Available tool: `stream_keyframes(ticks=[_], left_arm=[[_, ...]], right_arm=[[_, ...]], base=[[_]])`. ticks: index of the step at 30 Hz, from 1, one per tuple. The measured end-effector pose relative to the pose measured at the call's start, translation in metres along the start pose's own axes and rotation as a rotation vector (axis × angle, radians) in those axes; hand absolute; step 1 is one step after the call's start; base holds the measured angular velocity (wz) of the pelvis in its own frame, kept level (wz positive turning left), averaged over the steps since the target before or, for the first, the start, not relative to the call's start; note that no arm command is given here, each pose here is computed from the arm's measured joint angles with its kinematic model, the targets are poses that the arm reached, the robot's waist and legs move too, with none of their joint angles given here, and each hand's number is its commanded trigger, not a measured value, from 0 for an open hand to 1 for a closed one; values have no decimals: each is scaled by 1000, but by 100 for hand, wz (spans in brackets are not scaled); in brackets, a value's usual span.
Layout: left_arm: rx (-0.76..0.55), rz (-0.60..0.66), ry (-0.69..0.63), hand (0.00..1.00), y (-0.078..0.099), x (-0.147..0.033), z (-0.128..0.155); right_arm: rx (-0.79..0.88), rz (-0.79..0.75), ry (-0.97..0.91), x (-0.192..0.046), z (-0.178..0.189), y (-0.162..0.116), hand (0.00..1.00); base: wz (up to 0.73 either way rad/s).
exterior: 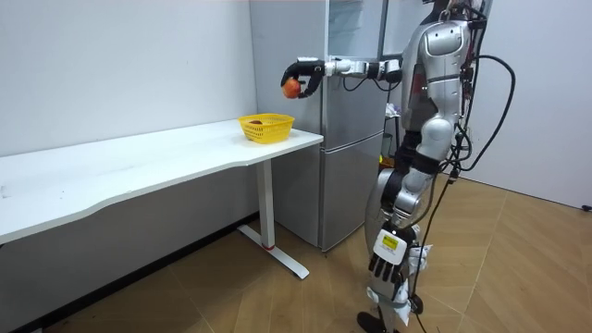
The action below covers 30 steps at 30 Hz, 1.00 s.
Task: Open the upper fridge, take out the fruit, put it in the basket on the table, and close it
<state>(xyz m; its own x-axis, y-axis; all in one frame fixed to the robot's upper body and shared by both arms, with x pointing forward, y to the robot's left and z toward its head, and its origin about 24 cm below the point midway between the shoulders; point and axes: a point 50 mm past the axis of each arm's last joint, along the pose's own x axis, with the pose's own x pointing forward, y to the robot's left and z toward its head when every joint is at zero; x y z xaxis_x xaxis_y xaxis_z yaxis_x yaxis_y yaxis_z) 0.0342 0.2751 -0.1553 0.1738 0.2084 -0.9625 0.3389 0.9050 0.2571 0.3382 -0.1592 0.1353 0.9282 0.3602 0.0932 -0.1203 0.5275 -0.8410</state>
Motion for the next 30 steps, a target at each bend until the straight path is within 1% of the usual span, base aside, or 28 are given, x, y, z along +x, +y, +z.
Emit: stream_keyframes(ticks=[2,6,12,19,20,21,30], left_arm=[[7,2,1,0,2,0,0],[-1,5,9,0,3,0,-3],[2,-3,22,0,2,-1,-8],[2,-8,15,0,3,-1,-5],[4,-7,13,0,4,-1,-5],[5,-7,12,0,4,-1,-4],[24,-7,3,0,3,-1,-1]], right_arm=[[-3,50,26,0,-6,12,100],[-7,77,47,3,-9,17,100],[-12,58,47,14,-7,6,100],[-10,60,60,15,-9,5,100],[1,59,60,15,-9,5,28],[3,59,59,15,-9,5,0],[78,45,47,17,-6,2,0]], base=[[20],[8],[0],[0],[0],[0],[0]])
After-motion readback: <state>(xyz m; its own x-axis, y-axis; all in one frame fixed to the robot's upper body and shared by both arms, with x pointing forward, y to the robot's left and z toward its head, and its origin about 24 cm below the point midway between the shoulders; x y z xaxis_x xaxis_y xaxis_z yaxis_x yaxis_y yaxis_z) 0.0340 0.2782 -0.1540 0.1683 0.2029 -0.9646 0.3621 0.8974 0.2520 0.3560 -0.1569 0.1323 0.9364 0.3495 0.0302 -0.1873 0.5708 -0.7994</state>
